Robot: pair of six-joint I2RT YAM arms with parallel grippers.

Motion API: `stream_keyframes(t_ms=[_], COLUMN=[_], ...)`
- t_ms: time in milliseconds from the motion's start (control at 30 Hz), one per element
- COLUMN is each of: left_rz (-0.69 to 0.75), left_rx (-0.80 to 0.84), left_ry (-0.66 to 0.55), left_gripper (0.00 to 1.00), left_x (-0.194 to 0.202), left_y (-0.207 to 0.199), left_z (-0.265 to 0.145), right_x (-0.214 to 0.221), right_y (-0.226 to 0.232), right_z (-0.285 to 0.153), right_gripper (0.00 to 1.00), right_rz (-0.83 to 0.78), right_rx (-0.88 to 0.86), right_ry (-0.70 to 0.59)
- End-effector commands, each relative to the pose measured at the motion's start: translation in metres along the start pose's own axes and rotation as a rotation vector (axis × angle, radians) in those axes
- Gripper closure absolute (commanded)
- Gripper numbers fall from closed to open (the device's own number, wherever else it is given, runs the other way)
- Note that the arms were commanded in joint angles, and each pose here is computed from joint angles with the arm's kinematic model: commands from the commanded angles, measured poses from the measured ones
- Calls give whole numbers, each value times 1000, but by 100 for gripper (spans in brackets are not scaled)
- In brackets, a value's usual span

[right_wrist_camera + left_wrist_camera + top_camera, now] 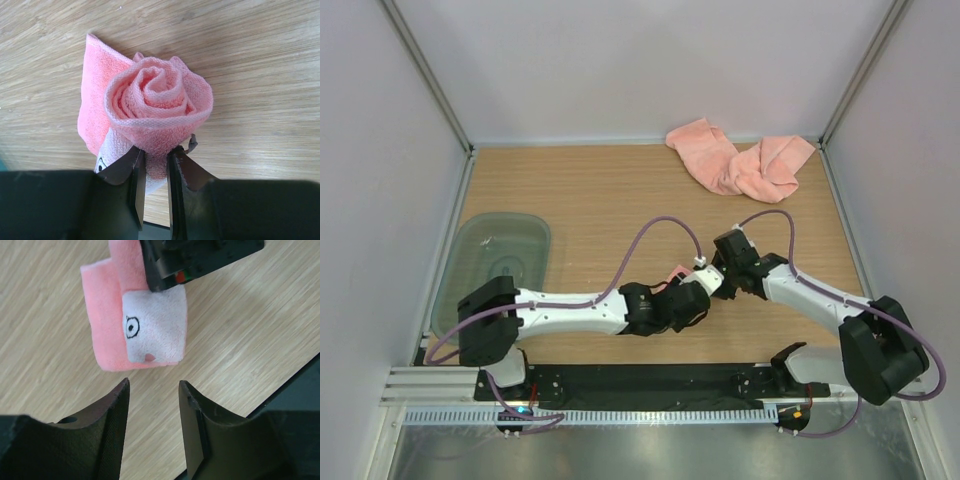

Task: Roll the towels
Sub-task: Roll the towel

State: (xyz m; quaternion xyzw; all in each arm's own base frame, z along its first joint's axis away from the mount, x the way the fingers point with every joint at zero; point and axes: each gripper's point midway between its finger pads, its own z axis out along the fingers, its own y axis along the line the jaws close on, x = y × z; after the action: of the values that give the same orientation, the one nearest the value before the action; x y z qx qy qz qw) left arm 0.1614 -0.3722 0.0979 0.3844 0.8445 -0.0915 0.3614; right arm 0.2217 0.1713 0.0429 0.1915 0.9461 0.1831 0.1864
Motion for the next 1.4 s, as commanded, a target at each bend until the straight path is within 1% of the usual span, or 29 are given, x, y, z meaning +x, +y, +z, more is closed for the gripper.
stream_keyframes(t_ms=[0,133,267,500,667,733,767,833,867,933,967,1033,1067,1100,1133,1167,1200,1267,1300,1333,1367], left_rz=[27,62,93,132,116,106,97,97,98,83,77,65,39,19,1,-15,-49,-103,-144,-184,-208], left_rx=[-23,-37,-16,10,27,27,29,31,31,36,45,67,96,114,129,149,193,242,316,342,370], left_ry=[-141,-169,-174,-109,-76,-63,-58,-32,-23,-5,-4,0,1,1,0,8,0,6,11,21,32], left_gripper=[55,55,55,55,58,60,65,70,74,78,83,87,91,92,93,95,96,97,97,98,98], left_x=[-36,-39,-38,-18,0,10,13,25,29,36,36,37,34,33,32,35,30,30,24,22,23], left_y=[-3,-12,-21,-34,-39,-38,-39,-38,-38,-37,-38,-38,-37,-37,-36,-35,-34,-34,-35,-35,-34], left_z=[-4,1,12,37,48,52,53,57,58,61,61,60,60,60,60,59,56,53,49,48,48], right_x=[7,11,12,16,17,18,18,17,18,17,16,11,9,7,-1,-6,-9,-32,-40,-56,-64], right_y=[-3,1,3,7,9,11,13,16,18,22,24,27,28,28,31,31,30,30,30,21,17], right_z=[1,3,2,2,1,0,-1,-2,-3,-5,-6,-9,-10,-12,-15,-17,-20,-28,-33,-37,-39], right_gripper=[97,97,98,98,98,97,97,97,97,97,97,95,93,91,86,68,59,44,43,41,40], right_rz=[-26,-34,-37,-36,-34,-32,-34,-33,-31,-29,-31,-28,-34,-31,-22,-16,-24,0,-12,20,30], right_rx=[27,14,4,-16,-24,-30,-36,-42,-50,-64,-70,-79,-82,-88,-99,-102,-98,-102,-98,-87,-84], right_ry=[41,59,67,93,102,109,112,115,124,127,129,126,125,130,117,109,105,61,49,25,18])
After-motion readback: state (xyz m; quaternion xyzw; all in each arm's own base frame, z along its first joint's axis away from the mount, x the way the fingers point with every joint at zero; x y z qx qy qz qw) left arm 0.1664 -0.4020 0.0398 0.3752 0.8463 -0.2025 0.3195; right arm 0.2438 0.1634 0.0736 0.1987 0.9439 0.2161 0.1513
